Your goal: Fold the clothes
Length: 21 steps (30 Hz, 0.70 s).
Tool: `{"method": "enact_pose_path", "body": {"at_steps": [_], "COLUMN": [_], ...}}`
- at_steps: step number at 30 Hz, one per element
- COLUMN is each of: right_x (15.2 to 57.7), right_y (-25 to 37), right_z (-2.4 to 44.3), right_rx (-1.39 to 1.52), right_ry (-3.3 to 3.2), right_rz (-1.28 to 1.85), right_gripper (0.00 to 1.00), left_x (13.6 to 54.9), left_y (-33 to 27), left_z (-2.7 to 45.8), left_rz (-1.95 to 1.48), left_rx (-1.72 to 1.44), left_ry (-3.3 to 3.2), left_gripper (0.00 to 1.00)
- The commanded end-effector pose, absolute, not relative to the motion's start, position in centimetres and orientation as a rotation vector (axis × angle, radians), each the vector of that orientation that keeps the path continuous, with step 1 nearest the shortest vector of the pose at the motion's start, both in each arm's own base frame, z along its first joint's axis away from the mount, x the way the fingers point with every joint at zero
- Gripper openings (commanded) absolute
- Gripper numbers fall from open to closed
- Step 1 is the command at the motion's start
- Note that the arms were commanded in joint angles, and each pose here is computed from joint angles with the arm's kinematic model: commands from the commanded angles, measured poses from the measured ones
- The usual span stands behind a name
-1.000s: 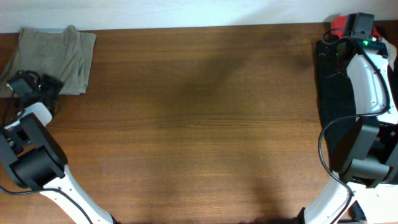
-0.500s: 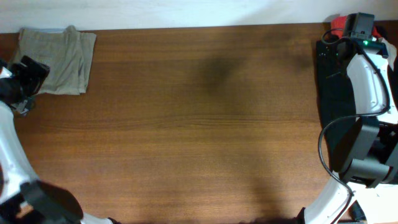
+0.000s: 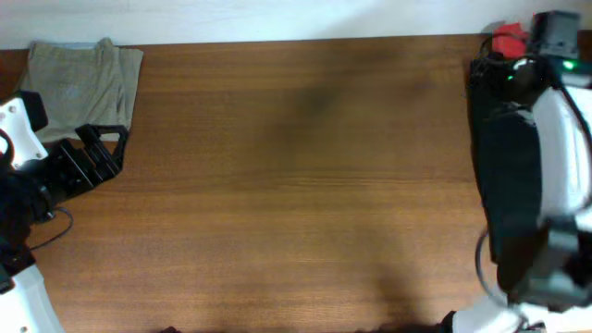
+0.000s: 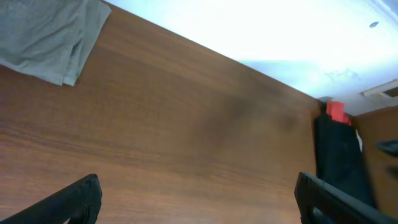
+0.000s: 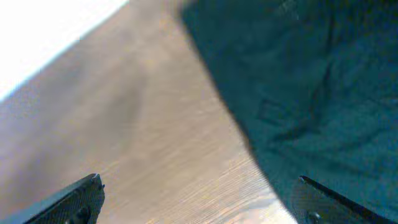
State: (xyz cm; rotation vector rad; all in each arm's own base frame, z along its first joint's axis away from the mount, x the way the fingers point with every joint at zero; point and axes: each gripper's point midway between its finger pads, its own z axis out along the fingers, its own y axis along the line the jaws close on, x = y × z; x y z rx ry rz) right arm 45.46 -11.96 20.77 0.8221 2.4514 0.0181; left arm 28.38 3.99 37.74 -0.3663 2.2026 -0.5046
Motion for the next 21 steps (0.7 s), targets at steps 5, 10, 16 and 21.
{"method": "enact_pose_path", "body": {"at_steps": [5, 10, 16, 21], "right_x": [31.3, 24.6, 25.9, 24.9], "right_y": [-1.0, -0.2, -0.4, 0.4], "right_z": [41.6, 40.4, 37.8, 30.7], "right_rx": [0.397, 0.406, 0.416, 0.331], "right_ry": [2.107, 2.204, 2.287, 2.135], "right_rz": [0.215, 0.230, 0.198, 0.225], "right_gripper": [0.99, 0.99, 0.99, 0.99], "left_x": [28.4, 28.4, 28.4, 28.4], "left_y": [5.3, 5.3, 5.3, 5.3], "left_z": [37.1, 37.1, 37.1, 37.1], "left_rz": [-0.407, -0.407, -0.407, -0.407], "left_rx": [-0.383, -0.383, -0.383, -0.383], "left_ry": [2.226, 2.226, 2.226, 2.226], "left_gripper": [0.99, 0.99, 0.99, 0.99]}}
